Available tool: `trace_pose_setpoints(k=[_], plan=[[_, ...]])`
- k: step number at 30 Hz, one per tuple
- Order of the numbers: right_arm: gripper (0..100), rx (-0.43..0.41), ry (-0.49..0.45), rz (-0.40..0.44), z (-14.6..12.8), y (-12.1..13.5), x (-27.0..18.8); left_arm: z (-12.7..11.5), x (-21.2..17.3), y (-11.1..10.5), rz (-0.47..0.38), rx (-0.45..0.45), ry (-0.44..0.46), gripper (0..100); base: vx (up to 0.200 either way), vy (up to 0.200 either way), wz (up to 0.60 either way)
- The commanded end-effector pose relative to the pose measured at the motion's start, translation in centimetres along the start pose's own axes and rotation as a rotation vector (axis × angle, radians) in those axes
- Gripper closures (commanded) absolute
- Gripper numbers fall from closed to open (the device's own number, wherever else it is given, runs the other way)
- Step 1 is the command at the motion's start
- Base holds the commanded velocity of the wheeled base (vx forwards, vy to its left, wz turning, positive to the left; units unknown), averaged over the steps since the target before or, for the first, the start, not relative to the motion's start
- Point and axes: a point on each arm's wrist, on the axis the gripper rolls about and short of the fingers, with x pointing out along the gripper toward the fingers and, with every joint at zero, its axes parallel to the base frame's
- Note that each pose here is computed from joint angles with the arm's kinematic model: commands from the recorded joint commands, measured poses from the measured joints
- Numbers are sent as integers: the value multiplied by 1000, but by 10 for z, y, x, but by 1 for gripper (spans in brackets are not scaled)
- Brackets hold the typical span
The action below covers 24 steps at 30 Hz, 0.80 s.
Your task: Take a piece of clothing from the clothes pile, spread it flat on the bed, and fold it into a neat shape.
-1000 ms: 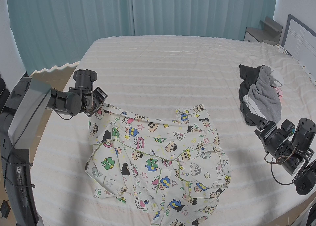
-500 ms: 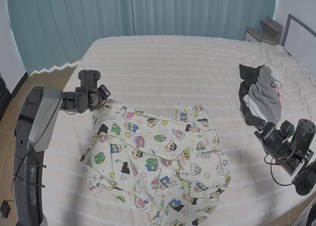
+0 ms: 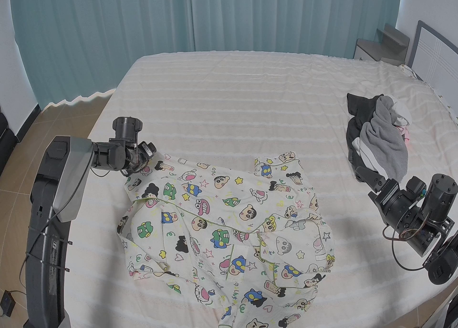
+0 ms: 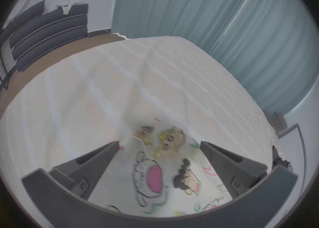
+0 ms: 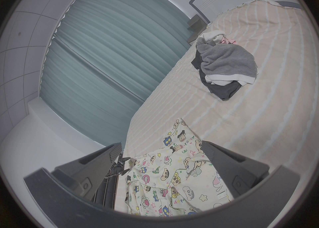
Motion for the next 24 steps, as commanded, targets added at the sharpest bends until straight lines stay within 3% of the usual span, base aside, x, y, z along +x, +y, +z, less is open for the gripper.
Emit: trace_pose_setpoints(k=[1, 4, 5, 6, 7, 9, 12, 13, 16, 18, 19, 21, 22, 24], plan=[[0, 0, 5, -3, -1, -1, 0, 42, -27, 7, 11, -41, -45, 0, 0, 0, 0], [0, 0, 5, -3, -1, -1, 0, 73, -65, 1, -30, -78, -53, 0, 0, 0, 0], [0, 0, 5, -3, -1, -1, 0, 73, -65, 1, -30, -78, -53, 0, 0, 0, 0], [0, 0, 2, -3, 0, -1, 0, 72, -90, 6, -50, -88, 15, 0, 0, 0, 0], [0, 0, 5, -3, -1, -1, 0, 72, -92, 7, -54, -88, 20, 0, 0, 0, 0], [0, 0, 4, -5, -1, -1, 0, 62, -139, 19, -137, -85, 160, 0, 0, 0, 0], [0, 0, 7, -9, -1, -2, -1, 37, -181, 35, -197, -62, 280, 0, 0, 0, 0], [0, 0, 8, -7, -1, -2, -1, 35, -183, 36, -197, -61, 283, 0, 0, 0, 0], [0, 0, 9, -8, -2, -2, -1, -16, -221, 61, -172, 33, 411, 0, 0, 0, 0], [0, -2, 9, -8, -2, -2, -1, -30, -228, 68, -167, 64, 449, 0, 0, 0, 0], [0, -2, 8, -7, -1, -1, -1, -55, -238, 79, -159, 115, 512, 0, 0, 0, 0], [0, -2, 9, -8, -2, -2, -1, -64, -242, 82, -157, 128, 532, 0, 0, 0, 0], [0, -2, 7, -5, -1, -1, -1, -88, -251, 87, -148, 163, 589, 0, 0, 0, 0], [0, -2, 9, -8, -1, -2, -1, -99, -255, 92, -132, 185, 621, 0, 0, 0, 0]])
